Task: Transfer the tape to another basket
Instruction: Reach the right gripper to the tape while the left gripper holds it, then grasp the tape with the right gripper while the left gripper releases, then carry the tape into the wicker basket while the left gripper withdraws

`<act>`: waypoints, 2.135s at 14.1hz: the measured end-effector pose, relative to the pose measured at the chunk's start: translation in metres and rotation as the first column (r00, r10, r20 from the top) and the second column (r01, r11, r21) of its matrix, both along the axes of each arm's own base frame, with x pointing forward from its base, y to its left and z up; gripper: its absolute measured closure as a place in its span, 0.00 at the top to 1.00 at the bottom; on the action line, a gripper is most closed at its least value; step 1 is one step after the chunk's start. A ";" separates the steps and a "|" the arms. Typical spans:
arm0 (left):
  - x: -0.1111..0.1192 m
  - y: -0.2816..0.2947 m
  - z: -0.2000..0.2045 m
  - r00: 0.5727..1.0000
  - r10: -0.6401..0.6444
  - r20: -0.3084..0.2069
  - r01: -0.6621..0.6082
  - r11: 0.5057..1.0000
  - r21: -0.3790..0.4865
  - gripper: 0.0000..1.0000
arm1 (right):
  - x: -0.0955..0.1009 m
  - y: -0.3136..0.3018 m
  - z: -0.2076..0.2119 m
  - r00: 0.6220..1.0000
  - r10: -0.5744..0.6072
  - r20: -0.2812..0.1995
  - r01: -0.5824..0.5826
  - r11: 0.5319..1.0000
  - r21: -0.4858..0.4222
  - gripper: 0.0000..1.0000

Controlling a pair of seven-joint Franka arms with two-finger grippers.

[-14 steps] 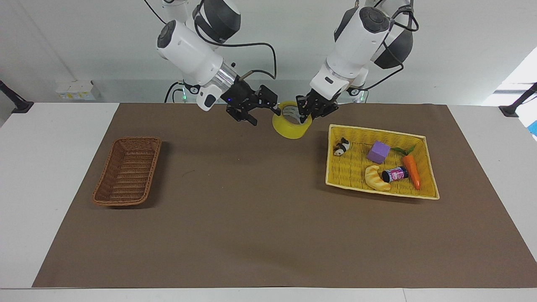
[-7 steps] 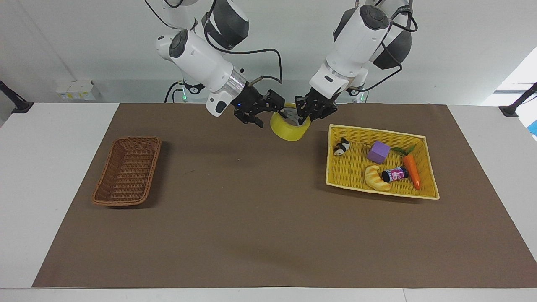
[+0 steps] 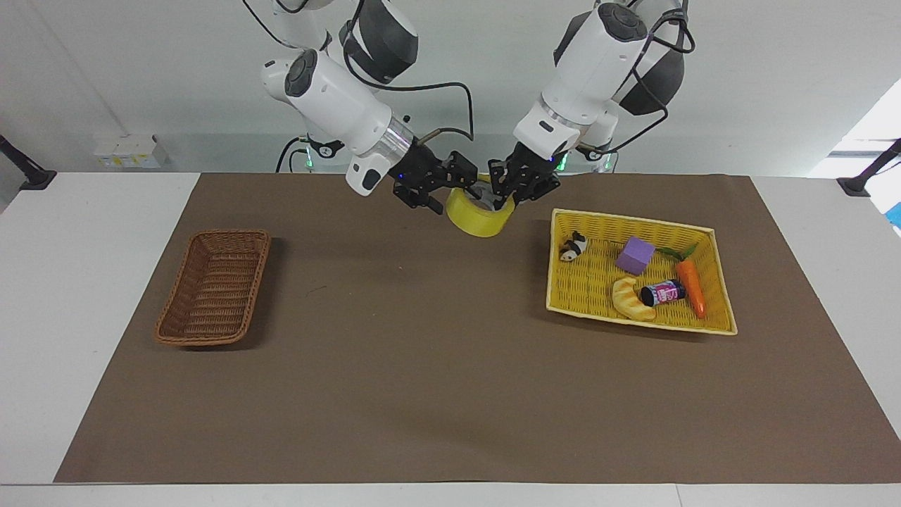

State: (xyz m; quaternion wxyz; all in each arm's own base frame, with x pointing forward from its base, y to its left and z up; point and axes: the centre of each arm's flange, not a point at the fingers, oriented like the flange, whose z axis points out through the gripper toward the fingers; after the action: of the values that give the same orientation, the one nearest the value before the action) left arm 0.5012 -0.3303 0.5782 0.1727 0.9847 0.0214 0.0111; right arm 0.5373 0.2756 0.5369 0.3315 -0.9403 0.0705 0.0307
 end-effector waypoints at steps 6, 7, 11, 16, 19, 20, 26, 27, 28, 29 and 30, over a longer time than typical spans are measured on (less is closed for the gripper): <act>0.001 0.001 0.004 1.000 0.008 0.008 -0.008 1.000 -0.007 0.84 | 0.006 -0.013 -0.002 1.000 0.001 0.009 -0.001 0.997 -0.072 0.04; 0.001 0.002 0.005 1.000 0.017 0.007 -0.017 1.000 -0.009 0.97 | 0.009 -0.017 -0.001 1.000 -0.003 0.015 0.004 0.997 -0.081 0.03; 0.011 0.004 0.018 0.973 0.222 -0.065 -0.229 0.964 -0.139 1.00 | 0.021 -0.063 0.007 1.000 -0.007 0.003 0.008 0.986 -0.164 0.03; 0.024 0.012 0.024 0.947 0.311 -0.080 -0.321 0.923 -0.213 1.00 | 0.031 -0.169 0.011 0.999 0.048 -0.011 -0.049 0.953 -0.301 0.03; 0.024 0.012 0.022 0.948 0.308 -0.079 -0.317 0.927 -0.200 1.00 | 0.034 -0.255 0.002 0.999 0.023 -0.032 -0.033 0.931 -0.364 0.03; 0.024 0.013 0.021 0.951 0.304 -0.057 -0.309 0.934 -0.181 1.00 | 0.031 -0.290 -0.004 0.999 0.009 -0.045 -0.025 0.931 -0.365 0.03; 0.028 0.035 0.012 0.980 0.189 0.064 -0.190 0.982 0.011 1.00 | 0.004 -0.440 -0.093 0.995 0.040 -0.086 -0.069 0.929 -0.364 0.03; 0.031 0.047 0.009 0.988 0.136 0.067 -0.140 0.989 0.050 1.00 | 0.005 -0.446 -0.108 0.994 0.058 -0.093 -0.088 0.924 -0.372 0.03; 0.036 0.063 0.006 0.993 0.102 0.064 -0.106 0.991 0.076 1.00 | 0.005 -0.453 -0.122 0.993 0.083 -0.088 -0.110 0.922 -0.373 0.03; 0.043 0.081 0.004 0.995 0.086 0.059 -0.091 0.991 0.095 1.00 | 0.005 -0.463 -0.133 0.992 0.103 -0.076 -0.124 0.919 -0.373 0.03; 0.049 0.102 0.003 0.996 0.074 0.053 -0.079 0.991 0.112 1.00 | 0.003 -0.472 -0.141 0.991 0.114 -0.067 -0.131 0.918 -0.373 0.03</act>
State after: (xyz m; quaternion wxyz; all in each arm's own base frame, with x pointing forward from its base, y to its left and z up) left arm 0.5505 -0.2284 0.5808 0.1160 0.9908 0.0543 0.0427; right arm 0.5404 -0.1967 0.3964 0.1405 -0.9881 0.0235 0.0581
